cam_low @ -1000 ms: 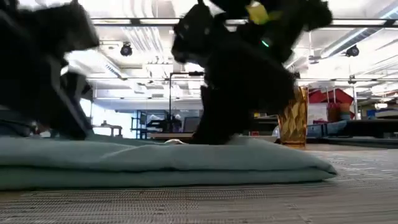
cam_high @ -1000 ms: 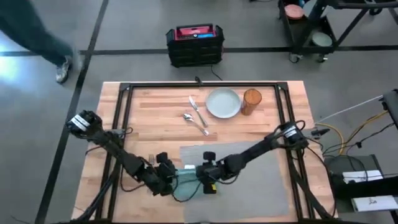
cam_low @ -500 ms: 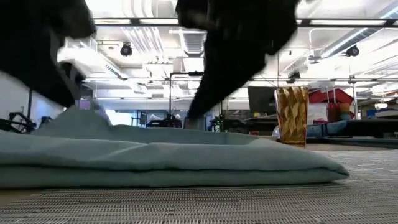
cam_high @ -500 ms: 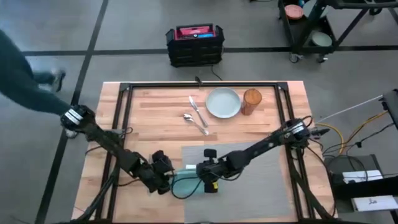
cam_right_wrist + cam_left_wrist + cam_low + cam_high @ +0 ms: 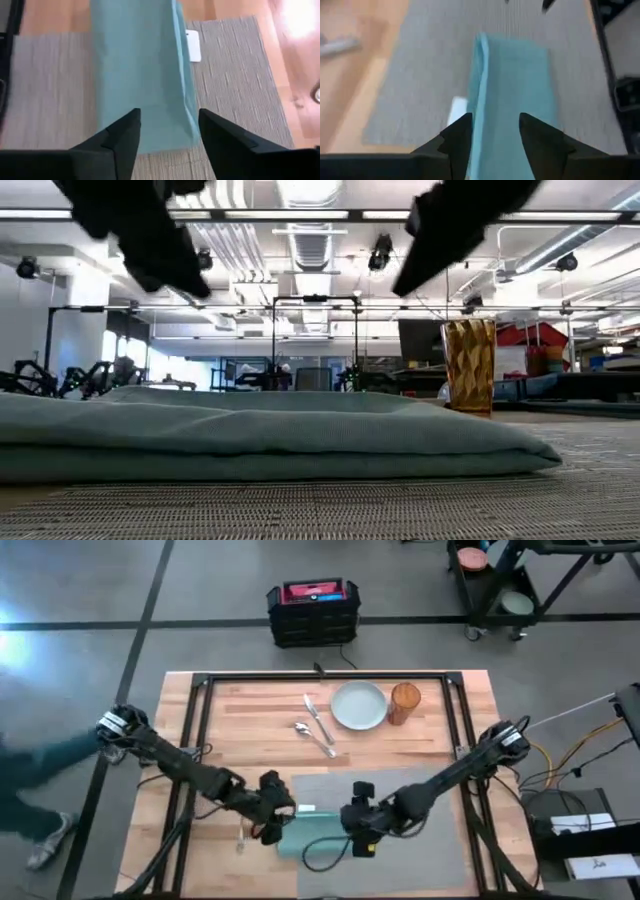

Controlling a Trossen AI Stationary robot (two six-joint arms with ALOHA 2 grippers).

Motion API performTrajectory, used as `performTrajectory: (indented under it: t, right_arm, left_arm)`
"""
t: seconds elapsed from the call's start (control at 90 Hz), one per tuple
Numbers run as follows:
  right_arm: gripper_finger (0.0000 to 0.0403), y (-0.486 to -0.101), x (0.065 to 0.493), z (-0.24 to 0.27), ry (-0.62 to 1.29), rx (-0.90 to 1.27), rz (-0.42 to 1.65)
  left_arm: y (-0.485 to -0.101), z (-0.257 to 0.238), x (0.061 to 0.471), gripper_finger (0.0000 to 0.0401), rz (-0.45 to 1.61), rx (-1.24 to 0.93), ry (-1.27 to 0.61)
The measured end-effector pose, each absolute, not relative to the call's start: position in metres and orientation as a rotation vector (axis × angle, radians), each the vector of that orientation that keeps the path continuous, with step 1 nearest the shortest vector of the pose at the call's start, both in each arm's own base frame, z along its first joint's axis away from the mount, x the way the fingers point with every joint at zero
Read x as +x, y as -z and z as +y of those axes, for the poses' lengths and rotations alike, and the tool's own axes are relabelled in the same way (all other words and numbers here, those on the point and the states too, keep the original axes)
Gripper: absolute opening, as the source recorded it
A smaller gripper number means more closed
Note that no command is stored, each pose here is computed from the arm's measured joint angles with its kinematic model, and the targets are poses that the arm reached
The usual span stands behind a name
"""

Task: Set table place
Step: Fold the blue napkin on the gray placemat

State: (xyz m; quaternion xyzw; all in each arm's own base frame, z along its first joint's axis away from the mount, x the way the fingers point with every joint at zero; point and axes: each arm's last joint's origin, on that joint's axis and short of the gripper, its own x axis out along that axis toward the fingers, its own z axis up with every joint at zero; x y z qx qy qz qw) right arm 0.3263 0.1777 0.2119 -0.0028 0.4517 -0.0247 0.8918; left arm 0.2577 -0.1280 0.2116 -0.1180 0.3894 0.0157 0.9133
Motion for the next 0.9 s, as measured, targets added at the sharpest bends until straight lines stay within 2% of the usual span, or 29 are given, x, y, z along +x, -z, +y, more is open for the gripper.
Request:
performTrajectory:
  t: [0.133,0.344,0.667,0.9]
  right_arm:
    - [0.0195,-0.188,0.325,0.179,0.105,-0.004,0.982]
    - [0.0185,-0.174,0.326,0.18,0.13,0.017,1.0]
    - [0.0172,-0.175,0.326,0.18,0.128,0.021,0.99]
    - [0.0169,-0.173,0.326,0.179,0.128,0.018,0.99]
  left_arm:
    - [-0.191,-0.122,0.261,0.0177,0.91,-0.204,-0.066]
    - [-0.167,-0.124,0.268,0.0182,1.054,-0.248,0.03]
    - [-0.165,-0.141,0.261,0.015,1.133,-0.39,0.139]
    - [-0.166,-0.151,0.256,0.0132,1.142,-0.426,0.143]
